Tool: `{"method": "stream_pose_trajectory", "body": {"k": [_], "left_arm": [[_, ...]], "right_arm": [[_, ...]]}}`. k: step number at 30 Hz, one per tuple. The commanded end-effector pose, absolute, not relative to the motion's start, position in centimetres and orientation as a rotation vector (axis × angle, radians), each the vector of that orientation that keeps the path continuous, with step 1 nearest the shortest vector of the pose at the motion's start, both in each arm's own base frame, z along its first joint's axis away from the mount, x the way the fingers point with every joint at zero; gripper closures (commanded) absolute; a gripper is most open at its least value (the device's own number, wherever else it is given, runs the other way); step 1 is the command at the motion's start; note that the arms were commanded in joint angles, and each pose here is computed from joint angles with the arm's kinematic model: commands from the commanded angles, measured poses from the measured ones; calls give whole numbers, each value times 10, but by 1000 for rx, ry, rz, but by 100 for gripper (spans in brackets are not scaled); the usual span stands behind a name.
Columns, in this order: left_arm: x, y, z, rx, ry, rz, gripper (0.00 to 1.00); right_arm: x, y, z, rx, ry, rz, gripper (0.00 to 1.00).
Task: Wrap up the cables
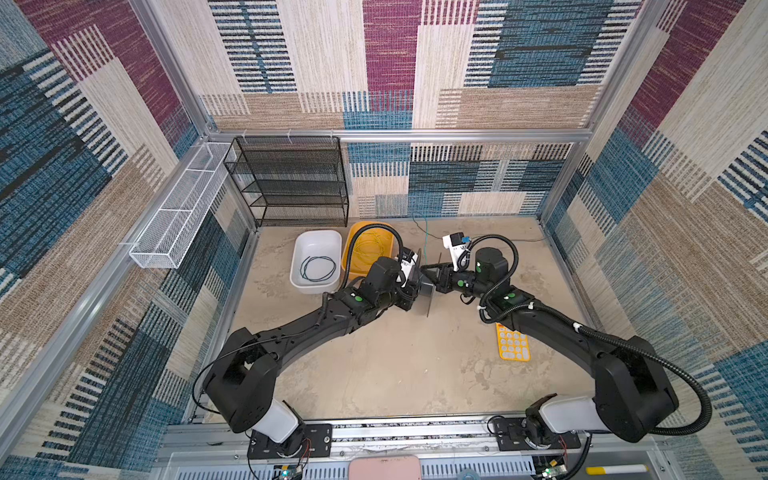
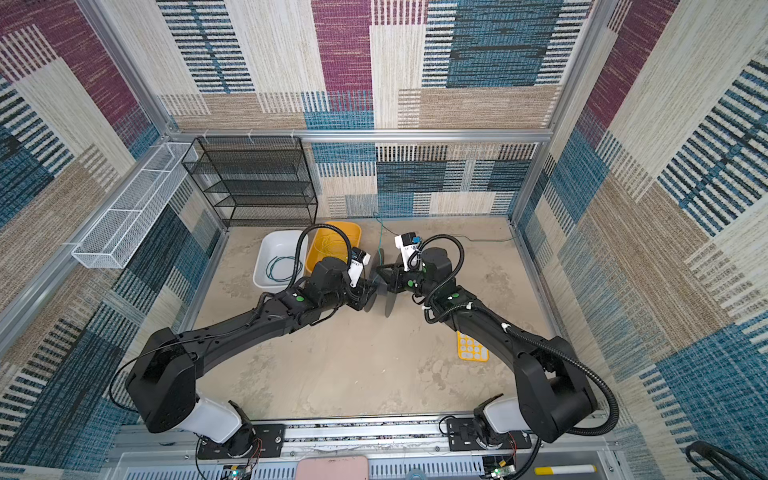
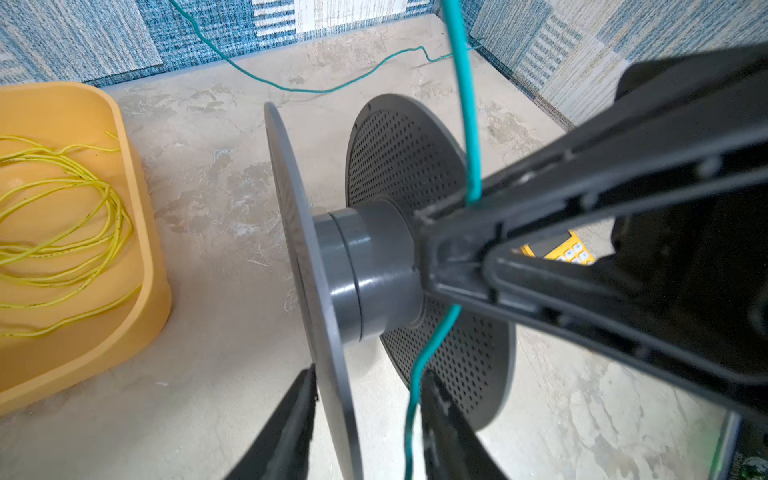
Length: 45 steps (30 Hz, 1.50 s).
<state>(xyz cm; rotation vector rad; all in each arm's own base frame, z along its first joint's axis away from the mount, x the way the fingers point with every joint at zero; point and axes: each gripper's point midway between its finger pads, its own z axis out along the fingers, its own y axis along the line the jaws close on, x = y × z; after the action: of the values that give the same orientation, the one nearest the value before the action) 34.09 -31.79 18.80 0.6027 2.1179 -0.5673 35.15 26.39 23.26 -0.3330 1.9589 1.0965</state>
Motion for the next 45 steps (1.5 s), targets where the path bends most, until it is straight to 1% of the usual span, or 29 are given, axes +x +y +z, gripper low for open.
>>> {"method": "stream_pose_trajectory", "body": {"k": [1, 3, 9, 11, 18, 26, 31, 36, 41, 45], "left_arm": [[344, -317, 189, 639, 2107, -538, 60], [345, -316, 187, 639, 2114, -535, 62], [348, -315, 185, 629, 2120, -555, 64], [349, -317, 185, 631, 2120, -561, 67], [352, -316, 179, 629, 2128, -566, 71], [355, -319, 173, 632, 2140, -572, 73], [357, -319, 172, 631, 2140, -555, 78], [360, -321, 172, 635, 2141, -549, 79], [363, -320, 170, 635, 2147, -531, 84], [364, -322, 168, 639, 2150, -533, 90]], "right_arm": [[356, 266, 236, -359, 1936, 1081, 100], [360, 266, 237, -354, 1934, 1074, 100], [369, 266, 240, -351, 1926, 1048, 100], [371, 267, 238, -352, 1931, 1042, 100], [371, 267, 231, -358, 1942, 1044, 100], [372, 265, 228, -353, 1944, 1056, 100], [370, 267, 227, -359, 1943, 1083, 100], [371, 266, 224, -355, 1948, 1085, 100], [372, 264, 223, -350, 1947, 1089, 100], [372, 262, 221, -346, 1949, 1090, 100]]}}
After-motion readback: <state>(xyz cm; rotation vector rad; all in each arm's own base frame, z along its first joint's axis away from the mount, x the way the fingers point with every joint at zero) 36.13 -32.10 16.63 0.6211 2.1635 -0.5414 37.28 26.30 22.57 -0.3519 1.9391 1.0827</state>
